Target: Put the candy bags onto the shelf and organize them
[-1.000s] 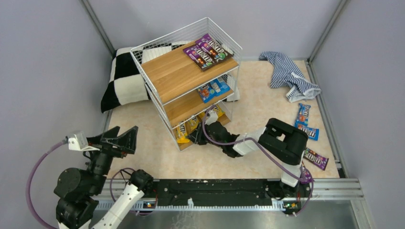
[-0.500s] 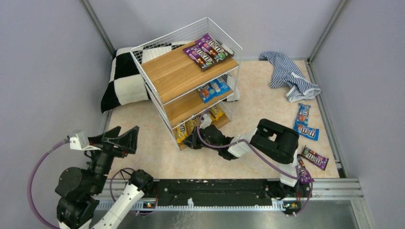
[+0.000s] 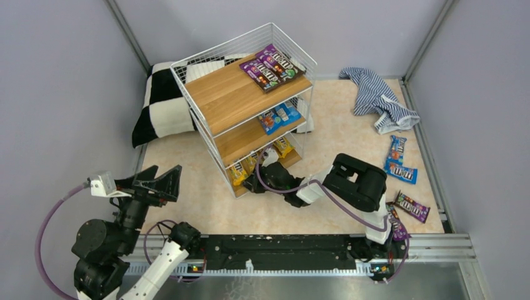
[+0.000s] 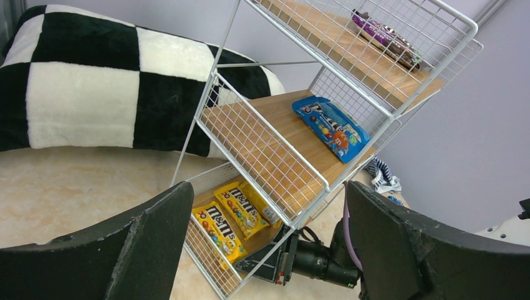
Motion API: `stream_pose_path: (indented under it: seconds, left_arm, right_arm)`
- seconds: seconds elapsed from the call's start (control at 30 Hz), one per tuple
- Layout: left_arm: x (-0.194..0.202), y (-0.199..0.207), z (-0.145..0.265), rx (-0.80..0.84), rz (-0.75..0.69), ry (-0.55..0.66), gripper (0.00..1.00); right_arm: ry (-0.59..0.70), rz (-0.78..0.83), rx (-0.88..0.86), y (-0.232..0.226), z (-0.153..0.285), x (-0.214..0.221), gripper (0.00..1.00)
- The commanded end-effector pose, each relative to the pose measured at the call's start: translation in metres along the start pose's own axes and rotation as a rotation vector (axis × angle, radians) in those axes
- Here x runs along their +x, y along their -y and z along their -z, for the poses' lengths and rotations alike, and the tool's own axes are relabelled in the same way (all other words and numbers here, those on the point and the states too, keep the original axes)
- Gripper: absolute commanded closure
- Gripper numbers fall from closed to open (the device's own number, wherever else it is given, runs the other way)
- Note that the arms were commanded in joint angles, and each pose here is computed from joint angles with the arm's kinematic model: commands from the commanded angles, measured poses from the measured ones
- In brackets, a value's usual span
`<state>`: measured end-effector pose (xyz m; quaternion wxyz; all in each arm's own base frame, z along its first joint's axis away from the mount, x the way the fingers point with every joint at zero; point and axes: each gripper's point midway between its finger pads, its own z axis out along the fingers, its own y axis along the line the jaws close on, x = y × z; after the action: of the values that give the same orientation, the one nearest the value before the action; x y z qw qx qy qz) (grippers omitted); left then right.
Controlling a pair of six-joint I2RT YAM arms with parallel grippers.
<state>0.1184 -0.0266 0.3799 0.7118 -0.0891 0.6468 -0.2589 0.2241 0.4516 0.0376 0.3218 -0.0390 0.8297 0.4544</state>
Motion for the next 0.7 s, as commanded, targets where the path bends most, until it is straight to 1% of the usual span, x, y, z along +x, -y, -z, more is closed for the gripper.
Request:
stream_pose_path:
  seconds: [0.0,0.17,0.4,0.5,0.6,0.67]
  left_arm:
    - [-0.006,0.005,-0.005,0.011,-0.013,0.006,0.02]
    - [-0.005,0.006,-0.008,0.010,-0.017,0.003,0.02]
    - [-0.004,0.007,-0.010,0.016,-0.017,-0.004,0.02]
    - [-0.003,0.006,-0.009,0.012,-0.018,-0.004,0.02]
    - [-0.002,0.006,-0.010,0.012,-0.021,-0.005,0.02]
    - [-0.001,0.005,-0.010,0.011,-0.023,-0.007,0.02]
  right_arm:
    - [0.067,0.023,0.016,0.003,-0.011,-0.025,0.94]
    - [0.076,0.022,0.024,0.008,-0.017,-0.031,0.94]
    - [0.067,0.023,-0.007,-0.002,-0.017,-0.032,0.94]
    - [0.066,0.030,-0.016,-0.012,-0.006,-0.036,0.93]
    - [0.051,0.046,0.003,-0.021,0.018,-0.041,0.90]
    - [0.037,0.057,0.046,-0.018,0.043,-0.042,0.83]
